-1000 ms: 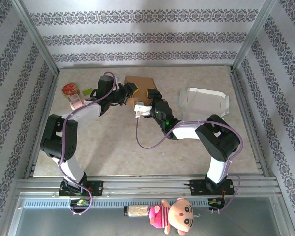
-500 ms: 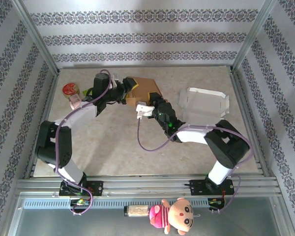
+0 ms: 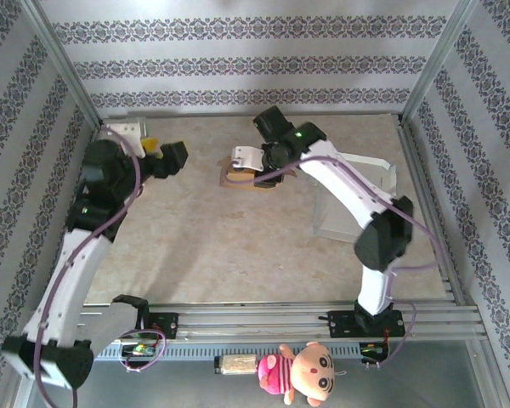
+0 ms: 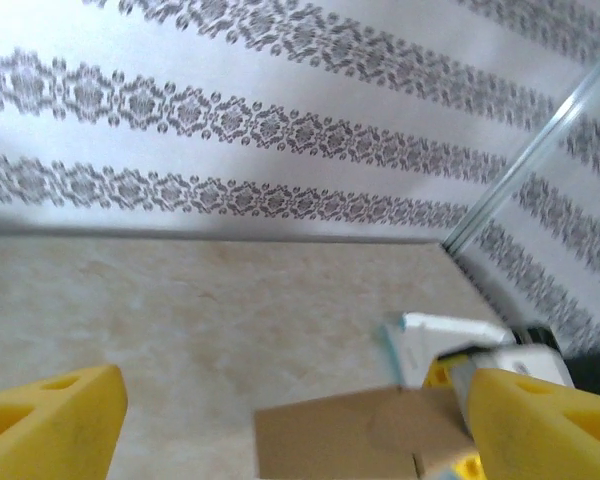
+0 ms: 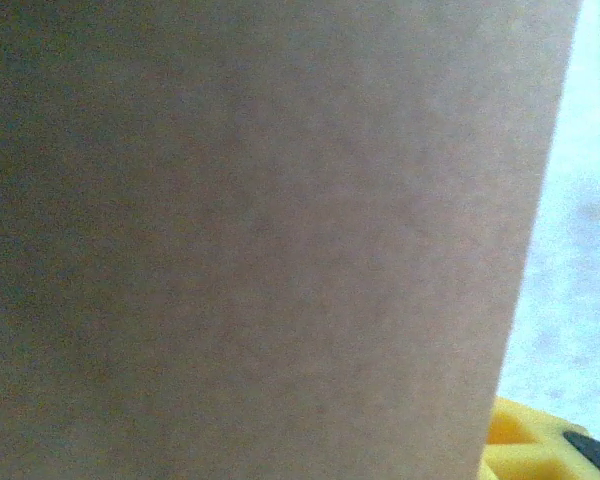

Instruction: Fold the paper box

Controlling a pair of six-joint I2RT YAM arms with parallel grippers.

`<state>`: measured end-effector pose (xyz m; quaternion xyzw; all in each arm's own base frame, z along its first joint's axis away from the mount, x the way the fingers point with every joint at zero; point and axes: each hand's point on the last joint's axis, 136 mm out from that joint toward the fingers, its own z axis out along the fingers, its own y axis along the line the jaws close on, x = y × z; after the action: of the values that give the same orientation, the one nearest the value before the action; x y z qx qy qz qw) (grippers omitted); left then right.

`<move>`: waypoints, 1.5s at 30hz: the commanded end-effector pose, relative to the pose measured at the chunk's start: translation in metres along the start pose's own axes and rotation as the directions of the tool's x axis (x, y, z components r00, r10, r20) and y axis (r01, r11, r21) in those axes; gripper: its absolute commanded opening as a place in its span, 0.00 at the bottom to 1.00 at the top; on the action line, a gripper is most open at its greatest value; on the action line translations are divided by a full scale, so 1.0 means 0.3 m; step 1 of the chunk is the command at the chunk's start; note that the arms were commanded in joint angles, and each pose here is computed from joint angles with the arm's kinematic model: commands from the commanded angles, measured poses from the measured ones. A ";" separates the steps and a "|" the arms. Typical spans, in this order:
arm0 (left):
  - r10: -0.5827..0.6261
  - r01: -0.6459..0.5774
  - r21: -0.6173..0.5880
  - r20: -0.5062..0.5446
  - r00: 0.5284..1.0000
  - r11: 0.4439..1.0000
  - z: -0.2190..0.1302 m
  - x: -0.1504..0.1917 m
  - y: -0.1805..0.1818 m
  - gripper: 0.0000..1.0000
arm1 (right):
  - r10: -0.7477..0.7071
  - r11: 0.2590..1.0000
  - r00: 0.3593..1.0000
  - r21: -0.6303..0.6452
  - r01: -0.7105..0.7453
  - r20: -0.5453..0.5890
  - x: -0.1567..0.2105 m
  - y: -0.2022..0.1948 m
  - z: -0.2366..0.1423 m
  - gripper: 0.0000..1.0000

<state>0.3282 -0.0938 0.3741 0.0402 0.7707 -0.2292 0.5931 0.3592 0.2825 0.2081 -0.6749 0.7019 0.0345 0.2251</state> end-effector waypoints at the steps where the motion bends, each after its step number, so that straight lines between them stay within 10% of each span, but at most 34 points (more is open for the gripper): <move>1: 0.275 -0.270 0.066 -0.096 0.957 0.961 -0.055 0.138 -0.016 0.91 | 0.034 0.951 0.967 -0.289 -0.109 -0.251 0.151 0.188 0.028 0.47; 14: 0.273 -0.260 0.098 -0.146 0.951 0.961 -0.066 0.240 -0.010 0.94 | 0.014 0.966 0.996 -0.258 -0.038 -0.094 -0.009 0.105 0.110 0.77; 23: 0.266 -0.216 0.238 -0.205 0.942 0.947 -0.005 0.283 -0.060 0.96 | 0.191 0.969 0.981 -0.164 -0.182 0.044 -0.040 0.017 0.002 0.81; 30: 0.152 -0.044 0.283 -0.374 0.915 0.958 0.076 0.332 -0.076 0.89 | 0.596 0.802 0.710 -0.249 -0.543 0.375 -0.049 -0.032 -0.170 0.82; 34: 0.109 0.015 0.271 -0.440 0.892 0.963 0.118 0.356 -0.071 0.83 | 0.790 0.607 0.508 -0.324 -0.726 0.343 0.090 0.007 -0.160 0.79; 45: 0.165 0.002 0.289 -0.550 0.819 0.957 0.196 0.436 -0.068 0.79 | 0.848 0.530 0.475 -0.392 -0.752 0.234 0.189 0.069 -0.072 0.46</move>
<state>0.3399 -0.1594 0.2430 0.2047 0.8696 -0.2915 0.3418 0.3295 0.2183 0.1997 -0.2665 0.8726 0.3334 0.2377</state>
